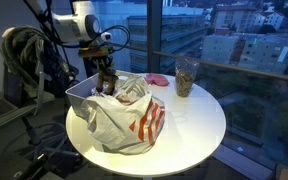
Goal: Put the purple shirt, the turnip plushie, moose toy and bowl in the basket
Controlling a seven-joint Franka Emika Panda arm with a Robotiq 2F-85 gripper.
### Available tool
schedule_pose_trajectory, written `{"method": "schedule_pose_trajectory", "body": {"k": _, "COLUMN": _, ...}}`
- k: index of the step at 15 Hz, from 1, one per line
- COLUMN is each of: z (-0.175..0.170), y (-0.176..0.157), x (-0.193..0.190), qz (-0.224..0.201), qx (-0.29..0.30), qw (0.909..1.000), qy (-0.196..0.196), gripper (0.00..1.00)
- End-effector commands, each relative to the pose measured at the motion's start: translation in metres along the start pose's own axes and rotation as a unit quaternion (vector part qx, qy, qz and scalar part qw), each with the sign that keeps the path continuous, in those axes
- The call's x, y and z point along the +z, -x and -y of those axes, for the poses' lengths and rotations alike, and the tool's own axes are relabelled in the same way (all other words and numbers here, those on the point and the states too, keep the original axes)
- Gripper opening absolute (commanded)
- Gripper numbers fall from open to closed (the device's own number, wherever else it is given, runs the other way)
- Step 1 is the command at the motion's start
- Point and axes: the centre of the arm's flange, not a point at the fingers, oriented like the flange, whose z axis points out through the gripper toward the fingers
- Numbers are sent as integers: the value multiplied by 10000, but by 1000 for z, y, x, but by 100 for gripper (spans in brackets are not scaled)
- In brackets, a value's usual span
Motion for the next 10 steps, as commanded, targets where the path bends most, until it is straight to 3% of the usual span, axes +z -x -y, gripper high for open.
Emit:
{"method": "schedule_pose_trajectory", "body": {"k": 1, "z": -5, "y": -25, "x": 5, "qz": -107, "qx": -332, "qw": 9994, "qy": 60, "gripper": 49}}
{"method": "schedule_pose_trajectory", "body": {"k": 7, "z": -39, "y": -4, "x": -46, "qz": -295, "qx": 283, "qw": 9991, "qy": 147, "gripper": 94}}
{"method": "schedule_pose_trajectory", "body": {"k": 8, "z": -48, "y": 8, "x": -50, "qz": -221, "qx": 439, "qw": 9986, "qy": 171, "gripper": 99}}
{"method": "schedule_pose_trajectory", "body": {"k": 10, "z": -67, "y": 31, "x": -53, "qz": -68, "qx": 696, "qw": 9971, "qy": 284, "gripper": 100}}
